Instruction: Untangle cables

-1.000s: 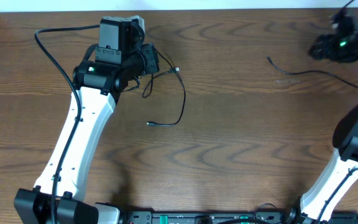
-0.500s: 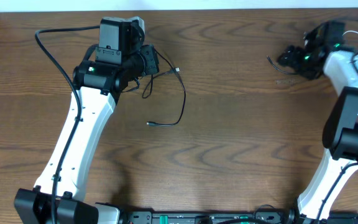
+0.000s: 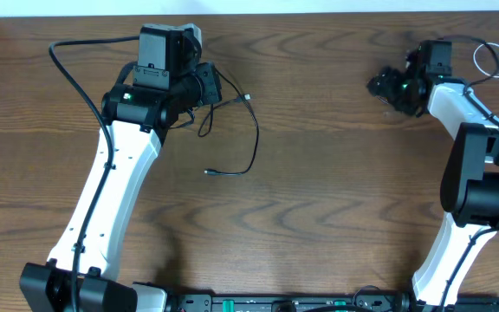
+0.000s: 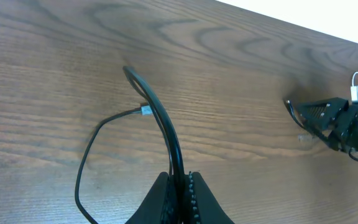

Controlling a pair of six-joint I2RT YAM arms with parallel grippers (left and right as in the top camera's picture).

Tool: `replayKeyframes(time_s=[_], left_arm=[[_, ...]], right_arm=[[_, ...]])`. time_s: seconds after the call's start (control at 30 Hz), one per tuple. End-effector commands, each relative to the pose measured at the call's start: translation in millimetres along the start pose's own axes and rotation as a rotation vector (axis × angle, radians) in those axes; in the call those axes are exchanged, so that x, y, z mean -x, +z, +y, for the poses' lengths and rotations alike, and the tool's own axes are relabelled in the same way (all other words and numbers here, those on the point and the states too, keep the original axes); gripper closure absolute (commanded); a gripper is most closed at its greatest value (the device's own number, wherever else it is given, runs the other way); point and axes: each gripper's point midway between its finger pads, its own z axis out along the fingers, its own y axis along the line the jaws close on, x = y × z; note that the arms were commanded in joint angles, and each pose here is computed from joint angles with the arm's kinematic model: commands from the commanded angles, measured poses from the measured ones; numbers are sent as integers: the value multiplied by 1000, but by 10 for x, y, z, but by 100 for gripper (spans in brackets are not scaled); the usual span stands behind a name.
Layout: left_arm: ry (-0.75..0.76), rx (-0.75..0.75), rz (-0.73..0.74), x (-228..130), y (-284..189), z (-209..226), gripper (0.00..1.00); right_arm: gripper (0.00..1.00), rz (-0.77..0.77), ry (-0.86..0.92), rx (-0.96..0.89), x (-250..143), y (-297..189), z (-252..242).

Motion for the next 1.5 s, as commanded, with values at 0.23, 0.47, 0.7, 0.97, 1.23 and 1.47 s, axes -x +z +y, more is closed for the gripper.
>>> replayKeyframes(time_s=[0.23,0.47,0.7,0.97,1.23,1.47], left_arm=[[8,-8,2,7,9,-31,92],[7,-7,5,0,9,-28,92],[7,-7,5,0,9,-28,92],[7,-7,5,0,9,-28,92],[7,-7,4,1,9,-27,92],[7,-7,4,2,9,-28,92]], right_arm=[[30,250,-778,-228,-498,45,-637],[65,294,-771,-258,-600,22,-738],[99,155,-527,-466,-231,-97,-1120],[99,-7,-85,-560,264,-612,-1757],[99,-135,167,-436,754,-1540,-2035],[99,-282,299,-400,992,-2255,-2255]])
